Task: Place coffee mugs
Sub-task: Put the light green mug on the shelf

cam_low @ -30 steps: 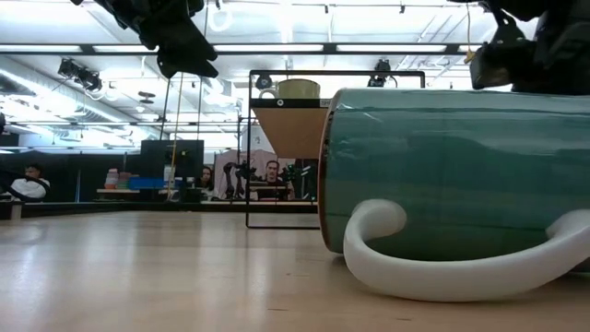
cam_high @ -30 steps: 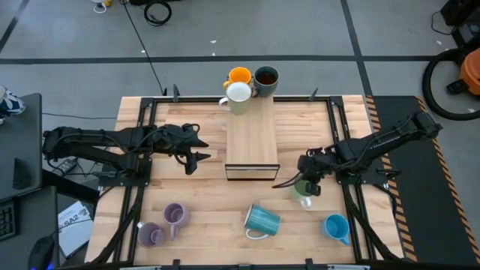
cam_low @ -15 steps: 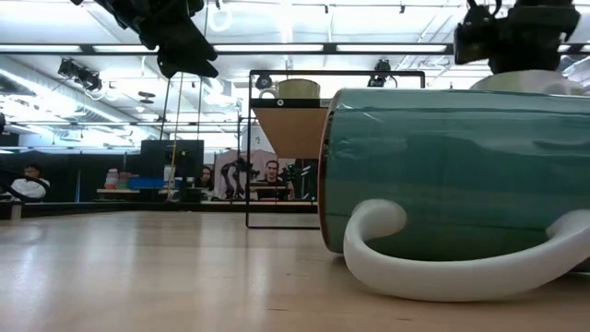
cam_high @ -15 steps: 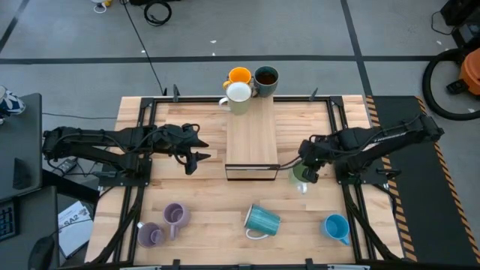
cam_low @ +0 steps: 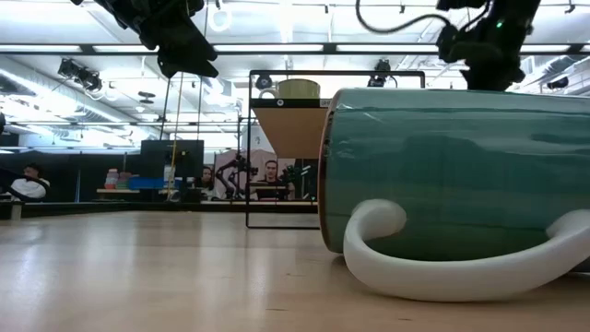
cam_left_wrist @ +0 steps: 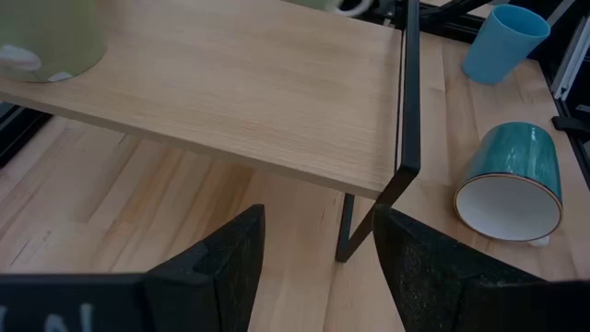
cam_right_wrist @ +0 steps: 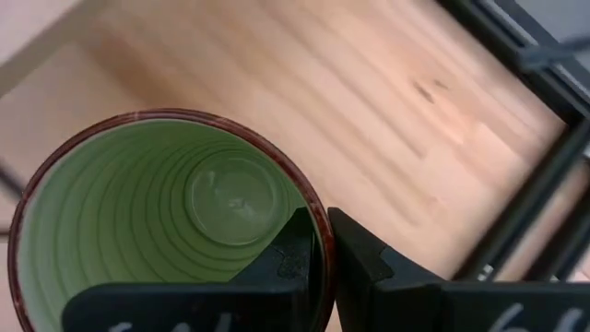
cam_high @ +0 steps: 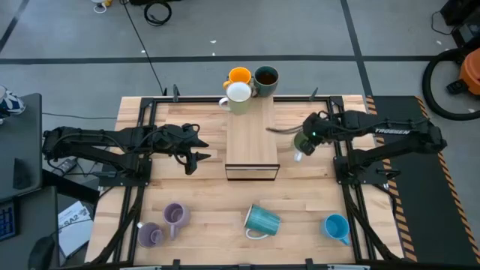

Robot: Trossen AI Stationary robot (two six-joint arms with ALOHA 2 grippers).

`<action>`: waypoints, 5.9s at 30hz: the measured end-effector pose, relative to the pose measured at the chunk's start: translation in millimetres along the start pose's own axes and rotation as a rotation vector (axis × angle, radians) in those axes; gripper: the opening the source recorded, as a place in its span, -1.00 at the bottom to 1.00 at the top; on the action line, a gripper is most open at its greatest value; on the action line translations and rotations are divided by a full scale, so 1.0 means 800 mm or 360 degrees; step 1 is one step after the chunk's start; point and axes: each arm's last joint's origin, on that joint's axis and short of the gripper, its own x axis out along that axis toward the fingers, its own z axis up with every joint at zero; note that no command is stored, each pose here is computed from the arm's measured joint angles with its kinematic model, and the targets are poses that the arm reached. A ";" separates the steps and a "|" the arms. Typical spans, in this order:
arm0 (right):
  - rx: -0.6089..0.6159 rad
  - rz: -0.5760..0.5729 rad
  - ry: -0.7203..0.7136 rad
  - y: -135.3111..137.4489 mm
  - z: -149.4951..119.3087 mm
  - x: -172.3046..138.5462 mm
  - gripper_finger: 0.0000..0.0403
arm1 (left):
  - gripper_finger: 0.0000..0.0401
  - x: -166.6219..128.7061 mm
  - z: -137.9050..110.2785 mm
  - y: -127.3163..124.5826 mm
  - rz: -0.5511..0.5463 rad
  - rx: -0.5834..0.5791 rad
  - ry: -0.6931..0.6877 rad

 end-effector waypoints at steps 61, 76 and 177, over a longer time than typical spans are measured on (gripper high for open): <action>0.0649 -0.0149 0.0211 -0.077 -0.016 0.102 -0.51 | 0.05 0.000 0.000 0.000 0.0000 -0.0001 0.0000; 0.0646 -0.0151 0.0217 -0.077 -0.015 0.101 -0.16 | 0.05 0.000 0.000 0.000 -0.0001 -0.0002 0.0000; -0.1055 0.0173 0.0380 -0.006 -0.004 0.093 -0.88 | 0.05 0.000 0.000 0.000 0.0000 0.0000 0.0000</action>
